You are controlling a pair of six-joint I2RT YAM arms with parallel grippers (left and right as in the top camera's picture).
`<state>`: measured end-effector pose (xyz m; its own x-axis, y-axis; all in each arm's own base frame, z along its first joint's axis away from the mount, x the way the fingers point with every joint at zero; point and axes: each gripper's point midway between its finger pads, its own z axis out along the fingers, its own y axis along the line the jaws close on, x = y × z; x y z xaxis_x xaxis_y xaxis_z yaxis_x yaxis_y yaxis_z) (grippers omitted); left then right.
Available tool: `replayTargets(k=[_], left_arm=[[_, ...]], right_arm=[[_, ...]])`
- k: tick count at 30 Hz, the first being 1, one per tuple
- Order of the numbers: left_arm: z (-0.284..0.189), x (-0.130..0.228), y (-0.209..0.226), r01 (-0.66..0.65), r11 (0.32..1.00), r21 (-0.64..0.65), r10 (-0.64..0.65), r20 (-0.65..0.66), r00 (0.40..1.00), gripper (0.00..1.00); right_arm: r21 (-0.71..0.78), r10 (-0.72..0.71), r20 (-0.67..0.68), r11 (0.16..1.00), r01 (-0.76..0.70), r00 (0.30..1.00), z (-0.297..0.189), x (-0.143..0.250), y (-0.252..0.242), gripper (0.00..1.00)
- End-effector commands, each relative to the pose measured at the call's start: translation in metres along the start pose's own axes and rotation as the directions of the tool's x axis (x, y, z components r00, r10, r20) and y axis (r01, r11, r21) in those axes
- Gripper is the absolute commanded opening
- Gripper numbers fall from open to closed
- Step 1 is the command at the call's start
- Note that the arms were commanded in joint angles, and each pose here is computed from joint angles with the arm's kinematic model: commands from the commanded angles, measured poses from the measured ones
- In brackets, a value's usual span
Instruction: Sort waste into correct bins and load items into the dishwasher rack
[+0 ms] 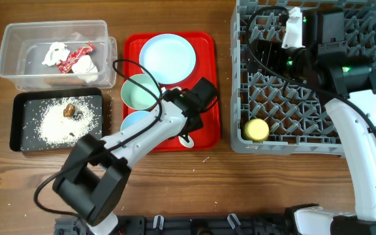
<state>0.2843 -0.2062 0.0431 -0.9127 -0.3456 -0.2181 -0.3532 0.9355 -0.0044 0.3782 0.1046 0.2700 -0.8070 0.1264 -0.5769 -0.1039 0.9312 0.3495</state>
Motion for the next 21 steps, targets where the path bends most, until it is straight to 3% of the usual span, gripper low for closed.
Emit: replayTargets(k=[1, 6, 10, 21], left_arm=[[0.011, -0.003, 0.003, 0.02, 0.999, -0.039, -0.019, 0.023, 1.0, 0.58], [0.018, -0.005, 0.003, 0.018, 0.998, -0.052, -0.017, 0.033, 0.999, 0.58], [0.035, -0.002, 0.0, 0.014, 0.997, -0.07, -0.012, 0.023, 1.0, 0.7], [0.045, -0.001, 0.002, 0.009, 0.995, -0.095, -0.006, 0.026, 1.0, 0.72]], right_arm=[[0.011, -0.015, -0.004, 1.0, 0.015, 1.0, 0.003, -0.001, -0.001, 1.0], [0.011, -0.023, -0.006, 1.0, 0.023, 1.0, 0.003, 0.0, -0.001, 1.0], [0.02, -0.026, -0.004, 0.999, 0.027, 1.0, 0.003, -0.001, -0.003, 1.0], [0.038, -0.029, -0.003, 0.999, 0.03, 1.0, 0.003, -0.001, -0.006, 1.0]])
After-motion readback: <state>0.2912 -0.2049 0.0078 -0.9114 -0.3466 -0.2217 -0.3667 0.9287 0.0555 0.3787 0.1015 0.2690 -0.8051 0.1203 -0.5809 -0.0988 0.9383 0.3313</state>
